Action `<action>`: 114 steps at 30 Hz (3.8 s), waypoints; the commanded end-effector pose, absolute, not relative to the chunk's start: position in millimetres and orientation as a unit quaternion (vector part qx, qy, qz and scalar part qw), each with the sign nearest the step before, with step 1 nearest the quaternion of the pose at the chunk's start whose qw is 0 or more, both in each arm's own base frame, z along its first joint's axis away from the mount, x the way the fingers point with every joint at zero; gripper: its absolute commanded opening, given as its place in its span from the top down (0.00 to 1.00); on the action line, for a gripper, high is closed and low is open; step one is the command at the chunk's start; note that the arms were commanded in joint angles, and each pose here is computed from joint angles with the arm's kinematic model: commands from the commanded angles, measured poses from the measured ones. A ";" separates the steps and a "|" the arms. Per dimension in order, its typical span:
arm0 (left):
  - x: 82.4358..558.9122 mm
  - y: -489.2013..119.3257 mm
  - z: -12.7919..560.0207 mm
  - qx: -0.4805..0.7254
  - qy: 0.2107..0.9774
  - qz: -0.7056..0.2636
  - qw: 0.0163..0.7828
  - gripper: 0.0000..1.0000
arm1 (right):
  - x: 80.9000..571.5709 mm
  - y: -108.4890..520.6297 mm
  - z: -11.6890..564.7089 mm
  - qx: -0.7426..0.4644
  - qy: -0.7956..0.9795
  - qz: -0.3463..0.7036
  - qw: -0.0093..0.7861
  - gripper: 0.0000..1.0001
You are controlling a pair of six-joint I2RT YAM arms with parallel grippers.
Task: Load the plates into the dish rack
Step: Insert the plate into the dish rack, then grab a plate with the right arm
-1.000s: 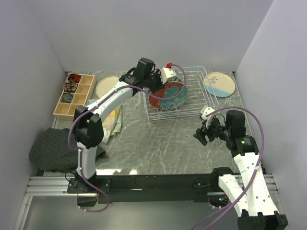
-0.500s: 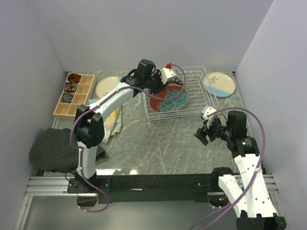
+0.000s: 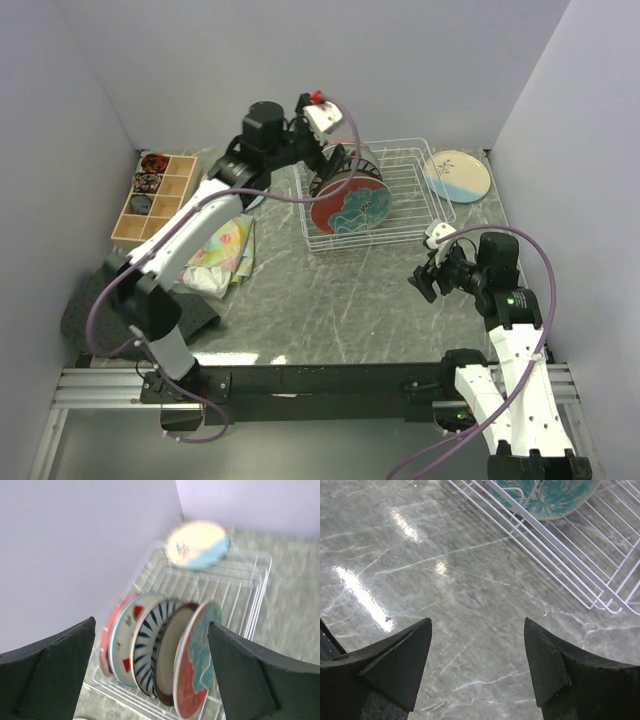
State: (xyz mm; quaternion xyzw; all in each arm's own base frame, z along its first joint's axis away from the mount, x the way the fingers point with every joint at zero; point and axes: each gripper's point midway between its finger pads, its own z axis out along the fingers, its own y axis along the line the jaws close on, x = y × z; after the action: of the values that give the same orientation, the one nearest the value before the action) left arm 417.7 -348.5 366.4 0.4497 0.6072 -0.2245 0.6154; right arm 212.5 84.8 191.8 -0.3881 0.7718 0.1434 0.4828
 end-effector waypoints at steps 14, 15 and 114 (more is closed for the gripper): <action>268.6 -216.0 363.1 0.281 0.645 -0.258 0.663 0.01 | 259.5 5.4 236.6 -0.185 0.831 0.061 0.521 0.15; 259.5 -199.9 367.8 0.263 0.638 -0.244 0.682 0.01 | 263.7 -3.3 242.9 -0.165 0.835 0.054 0.522 0.16; 242.5 -151.3 312.7 0.216 0.661 -0.190 0.693 0.01 | 486.4 -168.1 29.9 0.090 0.977 -0.112 0.156 0.70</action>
State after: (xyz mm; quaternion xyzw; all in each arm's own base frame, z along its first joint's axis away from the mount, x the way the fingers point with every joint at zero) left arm 243.6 -151.4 305.7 0.2193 0.6699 -0.1836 0.6851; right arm 524.6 -174.8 31.3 0.1220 0.9615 -0.1153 0.2175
